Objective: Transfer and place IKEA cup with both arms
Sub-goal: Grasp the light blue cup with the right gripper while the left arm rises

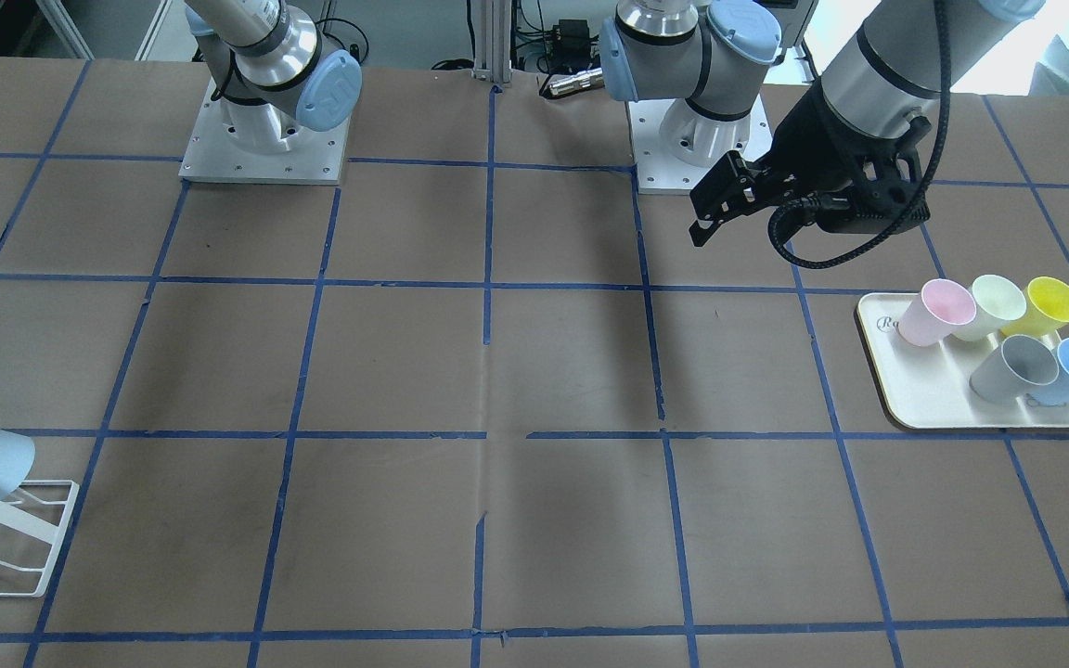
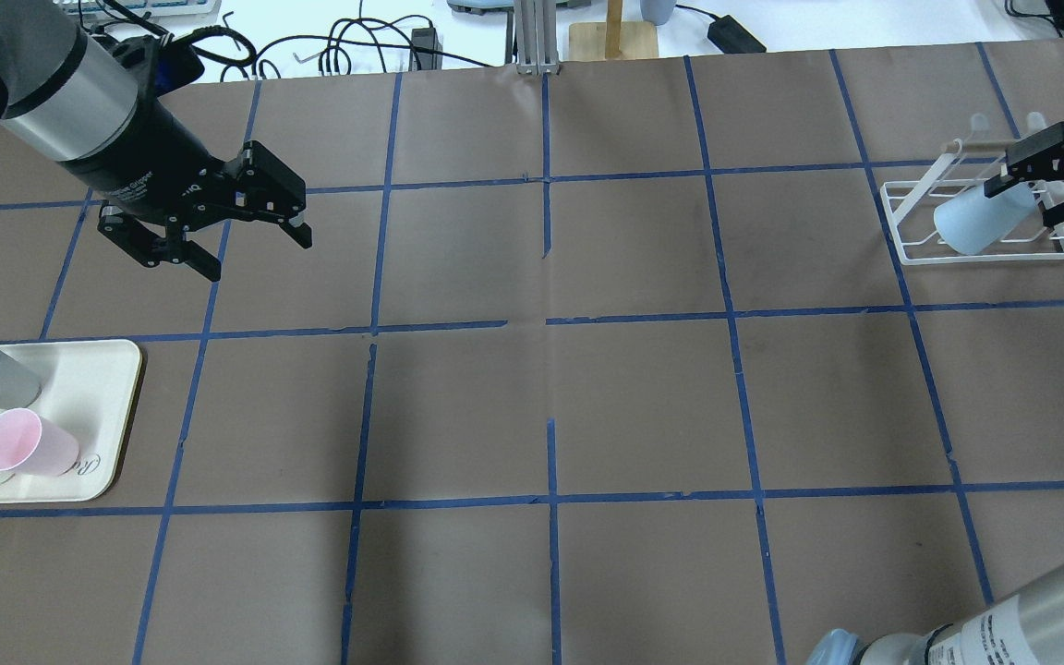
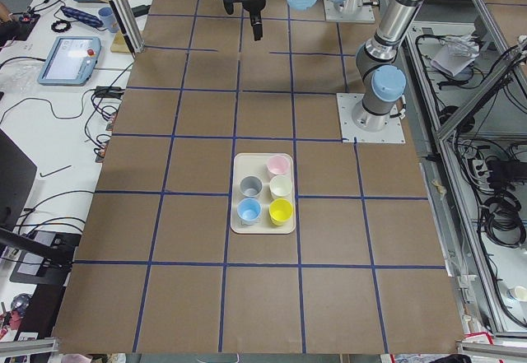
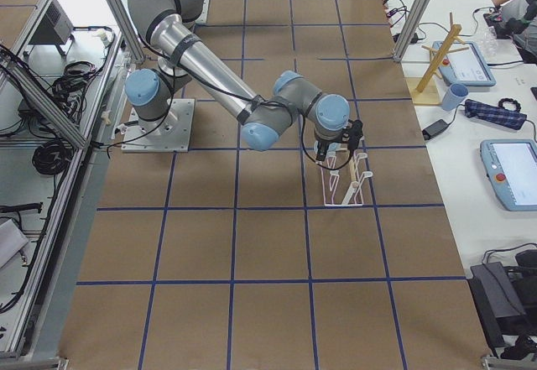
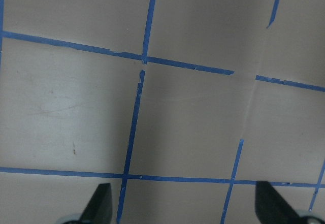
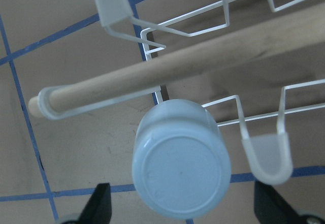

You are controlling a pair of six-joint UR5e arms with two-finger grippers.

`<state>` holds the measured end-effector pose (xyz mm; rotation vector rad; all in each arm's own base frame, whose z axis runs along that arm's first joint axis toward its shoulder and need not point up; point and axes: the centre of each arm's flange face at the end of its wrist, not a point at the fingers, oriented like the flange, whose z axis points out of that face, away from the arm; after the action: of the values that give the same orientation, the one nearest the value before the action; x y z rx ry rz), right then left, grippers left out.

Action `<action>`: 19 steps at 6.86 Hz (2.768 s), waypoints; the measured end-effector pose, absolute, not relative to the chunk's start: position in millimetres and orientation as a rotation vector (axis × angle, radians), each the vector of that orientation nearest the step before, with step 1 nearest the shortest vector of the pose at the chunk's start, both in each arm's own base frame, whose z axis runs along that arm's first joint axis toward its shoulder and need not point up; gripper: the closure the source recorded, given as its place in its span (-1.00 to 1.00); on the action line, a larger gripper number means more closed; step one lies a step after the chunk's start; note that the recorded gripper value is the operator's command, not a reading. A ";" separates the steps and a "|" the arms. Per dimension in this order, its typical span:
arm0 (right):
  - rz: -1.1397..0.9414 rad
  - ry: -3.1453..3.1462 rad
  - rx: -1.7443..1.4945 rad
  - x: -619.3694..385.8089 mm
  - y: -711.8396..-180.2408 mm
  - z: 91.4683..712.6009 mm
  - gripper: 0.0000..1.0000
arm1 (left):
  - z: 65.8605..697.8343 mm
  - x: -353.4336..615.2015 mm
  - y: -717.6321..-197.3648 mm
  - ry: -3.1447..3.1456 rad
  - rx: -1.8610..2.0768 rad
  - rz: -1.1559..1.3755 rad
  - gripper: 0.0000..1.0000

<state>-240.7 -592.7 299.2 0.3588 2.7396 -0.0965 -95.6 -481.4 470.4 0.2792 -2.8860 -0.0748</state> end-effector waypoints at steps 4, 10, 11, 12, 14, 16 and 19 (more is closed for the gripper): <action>-0.095 2.733 0.386 -241.5 -597.3 287.9 -0.97 | 472.0 -113.2 -485.0 -2.697 0.306 -0.084 -1.00; -0.122 2.743 0.398 -242.6 -601.3 286.8 -0.27 | 463.3 -139.3 -489.9 -2.367 0.308 -0.124 -1.00; -0.125 2.745 0.399 -242.6 -601.3 288.1 -0.21 | 466.5 -142.9 -490.6 -2.313 0.313 -0.124 -1.00; -0.130 2.748 0.398 -242.5 -601.1 291.0 -0.18 | 468.3 -145.2 -491.0 -2.281 0.315 -0.126 -1.00; -0.148 2.757 0.393 -238.8 -598.8 305.1 -0.16 | 468.7 -146.7 -491.7 -2.249 0.312 -0.126 -1.00; -0.155 2.767 0.392 -231.3 -594.3 324.1 -0.15 | 470.8 -148.6 -492.4 -2.203 0.314 -0.127 -1.00; -0.179 2.853 0.385 -226.5 -578.7 369.1 -0.14 | 467.8 -153.1 -493.3 -2.063 0.331 -0.144 -1.00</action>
<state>-226.5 -578.7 369.1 0.3853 2.8535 -0.1788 -153.1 -493.3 467.8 0.3308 -2.0633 -0.1438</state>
